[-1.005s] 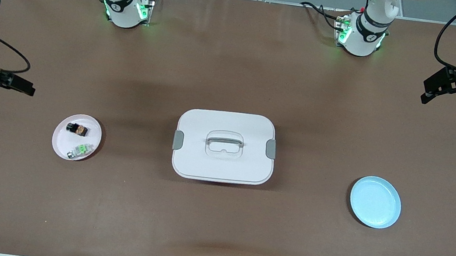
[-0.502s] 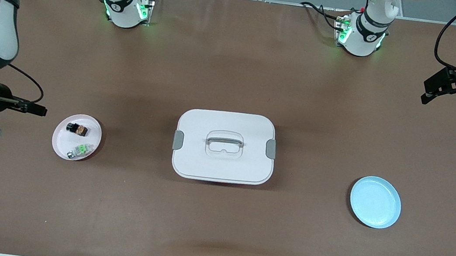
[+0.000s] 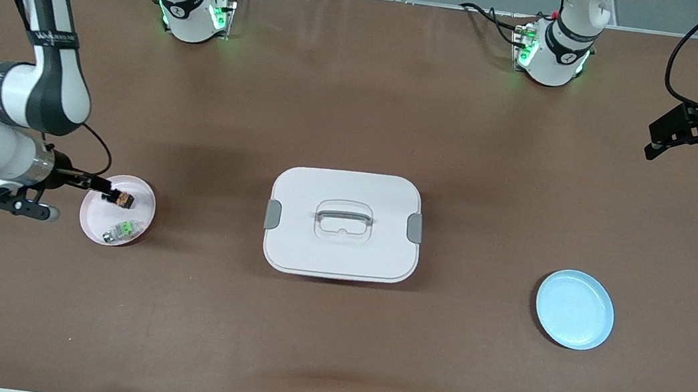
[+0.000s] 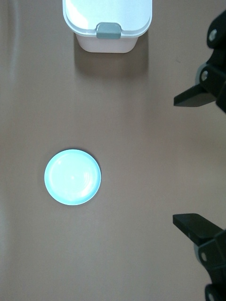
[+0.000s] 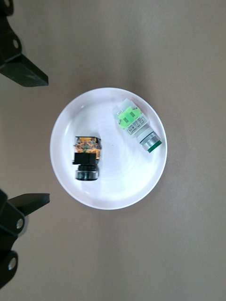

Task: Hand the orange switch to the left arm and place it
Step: 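Lower the right gripper onto the black-orange switch on the white plate, then grasp the black switch with the right gripper while the left gripper approaches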

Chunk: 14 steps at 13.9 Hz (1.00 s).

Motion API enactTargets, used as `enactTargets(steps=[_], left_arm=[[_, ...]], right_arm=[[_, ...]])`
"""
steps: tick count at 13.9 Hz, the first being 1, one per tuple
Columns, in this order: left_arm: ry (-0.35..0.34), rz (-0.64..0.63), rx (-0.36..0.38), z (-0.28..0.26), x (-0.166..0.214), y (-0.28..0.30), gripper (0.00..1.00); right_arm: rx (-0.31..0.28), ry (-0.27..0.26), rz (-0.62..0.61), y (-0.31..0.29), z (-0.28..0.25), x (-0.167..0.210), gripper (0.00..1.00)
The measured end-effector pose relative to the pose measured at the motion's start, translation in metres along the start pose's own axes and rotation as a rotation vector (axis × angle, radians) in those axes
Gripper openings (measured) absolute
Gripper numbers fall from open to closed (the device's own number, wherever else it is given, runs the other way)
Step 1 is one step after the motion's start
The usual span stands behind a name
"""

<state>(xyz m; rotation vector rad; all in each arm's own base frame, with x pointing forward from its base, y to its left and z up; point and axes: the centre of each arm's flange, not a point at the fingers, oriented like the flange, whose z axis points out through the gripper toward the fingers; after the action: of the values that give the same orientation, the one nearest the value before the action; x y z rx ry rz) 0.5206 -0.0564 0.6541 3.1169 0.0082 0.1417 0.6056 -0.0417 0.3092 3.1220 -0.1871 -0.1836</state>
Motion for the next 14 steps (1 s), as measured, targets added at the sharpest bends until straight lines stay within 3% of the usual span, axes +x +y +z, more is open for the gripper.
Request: enactTargets(steps=[5,11,14], left_arm=[[0.0,0.0,0.0,0.0,0.0,0.0,1.0],[0.028,0.008,-0.003,-0.013,0.001,0.004,1.0],[0.067,0.032,-0.017,-0.033,0.0,0.018,1.0]], right_arm=[[0.001,0.055,-0.013,0.017,0.045,-0.013,1.0],[-0.005,0.038,0.005,0.028,0.102,-0.01,1.0],[0.022,0.014,0.039,0.027,0.126,-0.011,1.0]])
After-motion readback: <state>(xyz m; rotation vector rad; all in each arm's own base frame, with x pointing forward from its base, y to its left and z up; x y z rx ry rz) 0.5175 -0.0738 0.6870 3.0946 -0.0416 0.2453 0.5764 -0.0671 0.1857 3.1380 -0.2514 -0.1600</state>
